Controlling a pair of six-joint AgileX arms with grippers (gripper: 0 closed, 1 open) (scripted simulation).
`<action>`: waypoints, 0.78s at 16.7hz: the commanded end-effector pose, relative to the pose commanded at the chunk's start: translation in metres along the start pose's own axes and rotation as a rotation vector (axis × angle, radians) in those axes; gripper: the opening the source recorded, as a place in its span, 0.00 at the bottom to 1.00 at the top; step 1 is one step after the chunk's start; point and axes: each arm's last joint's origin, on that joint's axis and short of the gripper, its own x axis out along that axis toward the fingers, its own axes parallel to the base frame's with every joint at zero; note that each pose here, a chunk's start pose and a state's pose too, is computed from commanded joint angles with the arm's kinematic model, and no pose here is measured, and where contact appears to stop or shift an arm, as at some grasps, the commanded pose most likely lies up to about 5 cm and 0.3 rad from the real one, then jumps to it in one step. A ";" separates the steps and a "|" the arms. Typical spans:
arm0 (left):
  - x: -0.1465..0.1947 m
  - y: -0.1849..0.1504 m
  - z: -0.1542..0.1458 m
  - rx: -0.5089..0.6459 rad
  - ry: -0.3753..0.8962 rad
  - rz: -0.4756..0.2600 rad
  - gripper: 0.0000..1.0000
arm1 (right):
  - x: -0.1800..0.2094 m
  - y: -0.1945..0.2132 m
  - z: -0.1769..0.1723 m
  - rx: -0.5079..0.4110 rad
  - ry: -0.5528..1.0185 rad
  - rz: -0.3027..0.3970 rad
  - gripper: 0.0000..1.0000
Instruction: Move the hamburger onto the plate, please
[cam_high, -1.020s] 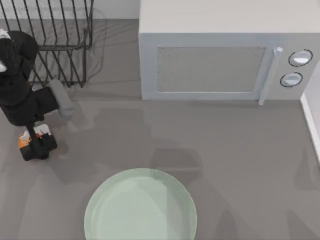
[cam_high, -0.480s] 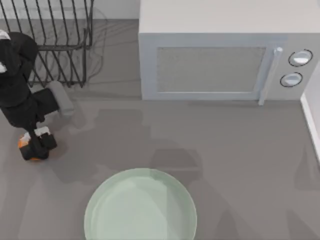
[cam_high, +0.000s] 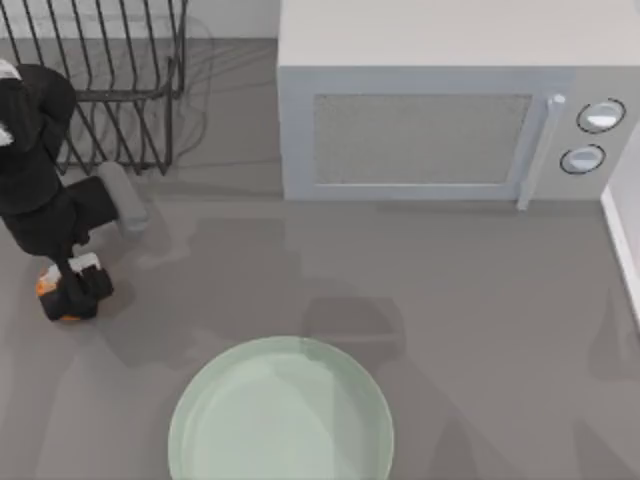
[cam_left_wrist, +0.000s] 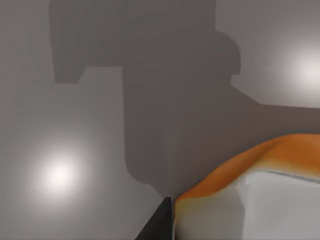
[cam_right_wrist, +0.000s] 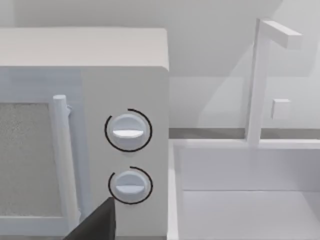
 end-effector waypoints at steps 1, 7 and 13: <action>0.000 0.000 0.000 0.000 0.000 0.000 0.00 | 0.000 0.000 0.000 0.000 0.000 0.000 1.00; -0.052 0.002 0.002 -0.011 -0.023 -0.006 0.00 | 0.000 0.000 0.000 0.000 0.000 0.000 1.00; -0.120 -0.002 0.000 -0.011 -0.025 -0.005 0.00 | 0.000 0.000 0.000 0.000 0.000 0.000 1.00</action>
